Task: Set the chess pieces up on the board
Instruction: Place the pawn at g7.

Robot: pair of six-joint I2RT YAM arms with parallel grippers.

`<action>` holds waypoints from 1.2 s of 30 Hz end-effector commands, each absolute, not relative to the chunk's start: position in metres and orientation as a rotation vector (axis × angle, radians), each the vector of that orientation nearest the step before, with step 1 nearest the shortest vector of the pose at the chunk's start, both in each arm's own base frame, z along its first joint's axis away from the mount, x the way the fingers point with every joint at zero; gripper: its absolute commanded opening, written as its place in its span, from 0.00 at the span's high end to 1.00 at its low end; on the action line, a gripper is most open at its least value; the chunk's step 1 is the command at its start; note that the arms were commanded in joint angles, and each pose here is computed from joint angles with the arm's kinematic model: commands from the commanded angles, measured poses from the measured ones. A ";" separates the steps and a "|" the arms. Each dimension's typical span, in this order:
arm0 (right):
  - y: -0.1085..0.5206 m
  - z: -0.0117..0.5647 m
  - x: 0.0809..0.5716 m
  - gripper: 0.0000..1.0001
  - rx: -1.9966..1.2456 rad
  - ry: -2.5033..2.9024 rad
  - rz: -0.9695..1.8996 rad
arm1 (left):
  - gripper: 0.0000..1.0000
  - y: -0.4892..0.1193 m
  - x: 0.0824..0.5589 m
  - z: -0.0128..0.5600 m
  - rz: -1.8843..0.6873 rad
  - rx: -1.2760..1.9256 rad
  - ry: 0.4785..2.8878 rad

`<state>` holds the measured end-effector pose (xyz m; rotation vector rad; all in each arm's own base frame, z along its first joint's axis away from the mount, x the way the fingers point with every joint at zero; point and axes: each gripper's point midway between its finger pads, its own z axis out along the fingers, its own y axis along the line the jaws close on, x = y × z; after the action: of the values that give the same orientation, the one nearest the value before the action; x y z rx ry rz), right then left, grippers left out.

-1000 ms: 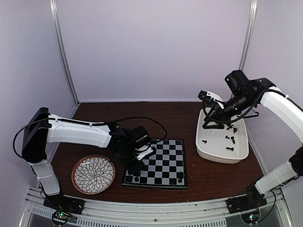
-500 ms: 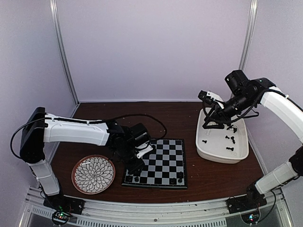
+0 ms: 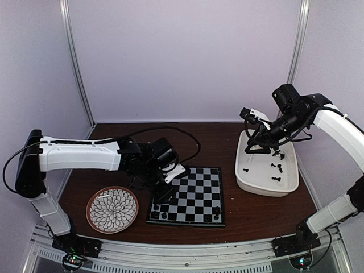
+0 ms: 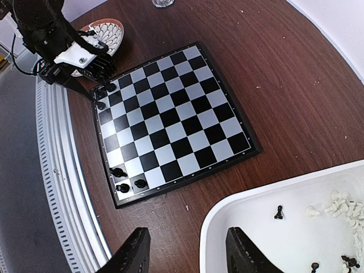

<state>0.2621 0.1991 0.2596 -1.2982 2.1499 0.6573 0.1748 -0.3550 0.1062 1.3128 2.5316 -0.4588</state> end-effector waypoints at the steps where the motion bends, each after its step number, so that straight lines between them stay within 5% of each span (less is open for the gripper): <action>1: 0.200 0.264 0.266 0.51 -1.283 2.147 0.669 | 0.63 -0.358 0.171 0.099 -0.529 1.289 2.545; 36: 0.200 0.256 0.266 0.51 -1.292 2.170 0.675 | 0.71 -0.347 0.169 0.054 -0.660 1.212 2.663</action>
<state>0.2651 0.2002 0.2531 -1.3010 2.1709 0.6658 0.1665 -0.3445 0.0597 1.2235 2.6624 -0.6378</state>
